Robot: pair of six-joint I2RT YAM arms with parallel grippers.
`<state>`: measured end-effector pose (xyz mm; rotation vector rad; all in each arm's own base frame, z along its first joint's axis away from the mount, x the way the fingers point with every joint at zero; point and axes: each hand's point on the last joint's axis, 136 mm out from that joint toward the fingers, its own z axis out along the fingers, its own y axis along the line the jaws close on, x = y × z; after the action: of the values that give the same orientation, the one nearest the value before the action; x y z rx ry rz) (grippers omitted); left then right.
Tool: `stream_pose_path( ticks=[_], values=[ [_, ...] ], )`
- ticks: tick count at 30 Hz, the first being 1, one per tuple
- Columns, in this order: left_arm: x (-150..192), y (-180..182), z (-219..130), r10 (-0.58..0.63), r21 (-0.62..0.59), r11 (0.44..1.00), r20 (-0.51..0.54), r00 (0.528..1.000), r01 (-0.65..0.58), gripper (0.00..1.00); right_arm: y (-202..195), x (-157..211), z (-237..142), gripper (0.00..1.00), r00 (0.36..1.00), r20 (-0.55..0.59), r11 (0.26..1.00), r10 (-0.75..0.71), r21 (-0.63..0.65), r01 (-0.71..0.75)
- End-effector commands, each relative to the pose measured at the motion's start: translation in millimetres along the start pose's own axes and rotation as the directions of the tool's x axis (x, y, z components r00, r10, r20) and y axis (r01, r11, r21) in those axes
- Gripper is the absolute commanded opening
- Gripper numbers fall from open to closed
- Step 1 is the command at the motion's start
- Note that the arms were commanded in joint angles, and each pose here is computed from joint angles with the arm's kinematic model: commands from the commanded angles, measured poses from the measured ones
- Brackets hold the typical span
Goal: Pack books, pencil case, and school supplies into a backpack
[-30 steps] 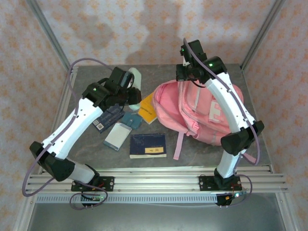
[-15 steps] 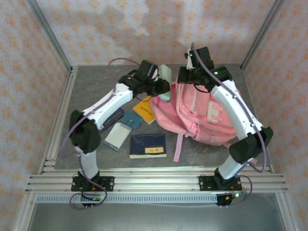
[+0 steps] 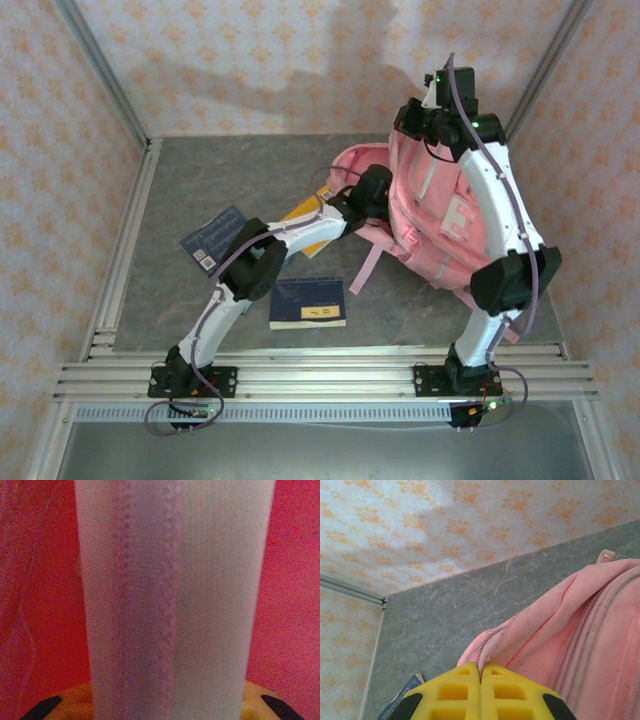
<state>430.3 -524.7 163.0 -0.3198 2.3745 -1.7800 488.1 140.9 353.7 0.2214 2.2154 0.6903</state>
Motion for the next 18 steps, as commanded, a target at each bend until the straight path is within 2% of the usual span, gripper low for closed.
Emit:
stream_pose_path(
  ticks=[1,4,8,10,12,13,15,18],
  values=[
    [21.0,-49.7,11.9,0.004,0.169,0.986,-0.044,0.999,0.003,0.28,40.7,-55.8,-8.9,0.0,0.987,0.162,0.987,-0.016,-0.156,0.042],
    [32.0,-49.9,24.2,-0.005,0.192,0.981,-0.044,0.999,0.014,0.28,45.0,-69.5,9.4,0.0,0.987,0.158,0.981,0.012,-0.195,0.02],
    [34.6,-47.1,31.7,-0.027,0.205,0.978,-0.036,0.999,0.033,0.29,73.5,-80.1,30.7,0.0,0.993,0.097,0.937,0.066,-0.348,-0.029],
    [34.2,-48.4,32.0,-0.021,0.206,0.978,-0.033,0.999,0.027,0.33,90.4,-78.7,33.2,0.0,0.994,0.079,0.911,0.069,-0.411,-0.031],
    [35.0,-50.0,32.4,-0.008,0.204,0.979,-0.037,0.999,0.016,0.36,99.1,-67.0,36.0,0.0,0.998,0.056,0.909,0.04,-0.417,-0.013],
    [37.2,-51.0,32.7,0.0,0.201,0.98,-0.042,0.999,0.009,0.39,100.7,-58.0,35.9,0.0,0.999,0.043,0.916,0.006,-0.401,0.012],
    [38.9,-51.4,31.3,0.009,0.194,0.981,-0.051,0.999,0.001,0.56,91.1,-39.0,34.9,0.0,0.999,0.006,0.948,-0.043,-0.315,0.043],
    [45.7,-50.0,25.3,0.039,0.155,0.988,-0.073,0.997,-0.028,0.8,49.6,-22.9,25.6,0.0,0.998,-0.021,0.995,-0.064,-0.074,0.062]
  ],
)
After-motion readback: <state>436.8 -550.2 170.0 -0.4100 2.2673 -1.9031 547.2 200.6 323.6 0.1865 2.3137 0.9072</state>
